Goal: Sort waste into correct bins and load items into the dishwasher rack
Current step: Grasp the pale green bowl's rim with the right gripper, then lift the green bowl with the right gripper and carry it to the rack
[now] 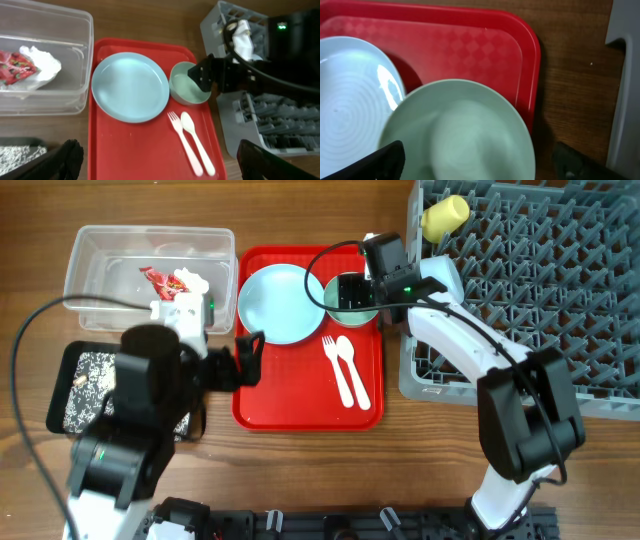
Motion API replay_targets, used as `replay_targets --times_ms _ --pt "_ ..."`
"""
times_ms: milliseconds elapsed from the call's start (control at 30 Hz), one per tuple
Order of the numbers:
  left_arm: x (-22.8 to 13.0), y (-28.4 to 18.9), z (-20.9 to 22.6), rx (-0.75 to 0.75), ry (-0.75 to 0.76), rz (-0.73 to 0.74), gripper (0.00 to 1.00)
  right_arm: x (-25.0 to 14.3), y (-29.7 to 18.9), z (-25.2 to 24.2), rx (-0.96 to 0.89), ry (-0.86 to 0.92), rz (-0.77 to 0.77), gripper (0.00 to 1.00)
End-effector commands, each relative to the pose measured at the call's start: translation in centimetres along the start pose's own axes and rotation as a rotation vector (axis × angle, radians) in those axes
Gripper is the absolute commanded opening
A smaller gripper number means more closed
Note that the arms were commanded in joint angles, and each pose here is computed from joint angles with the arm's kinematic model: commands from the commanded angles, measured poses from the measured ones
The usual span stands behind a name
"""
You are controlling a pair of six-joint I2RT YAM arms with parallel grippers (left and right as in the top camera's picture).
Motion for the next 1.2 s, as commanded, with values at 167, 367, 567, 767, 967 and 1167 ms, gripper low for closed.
replay_targets --times_ms 167,367,567,767,967,1167 --pt "-0.1 -3.0 -0.4 -0.023 -0.005 -0.067 1.00 -0.6 1.3 -1.0 0.021 0.046 0.034 0.82" --pt "-0.2 -3.0 -0.4 -0.023 -0.005 -0.065 1.00 -1.6 2.3 -1.0 0.028 0.088 0.073 0.74" --pt "-0.2 -3.0 -0.4 -0.023 -0.005 -0.065 1.00 -1.9 2.8 -1.1 0.021 0.114 0.082 0.62" --pt "-0.2 -3.0 -0.4 -0.023 -0.005 -0.065 1.00 -1.9 2.8 -1.1 0.021 0.114 0.082 0.35" --pt "-0.2 -3.0 -0.4 -0.023 -0.005 -0.065 1.00 -1.9 2.8 -1.1 0.020 0.114 0.082 0.12" --pt "-0.1 -3.0 -0.4 -0.023 -0.005 -0.065 1.00 -1.9 2.8 -1.2 0.015 0.115 0.081 0.04"
Point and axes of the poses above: each gripper's point midway between its finger pads, its own y axis out along the fingers, its own z axis along the line the jaws close on, x = y × z, the point moved 3 cm from there along -y, back along the fingers, and after that the axes turned 2 degrees about y, right-handed, at the moved point
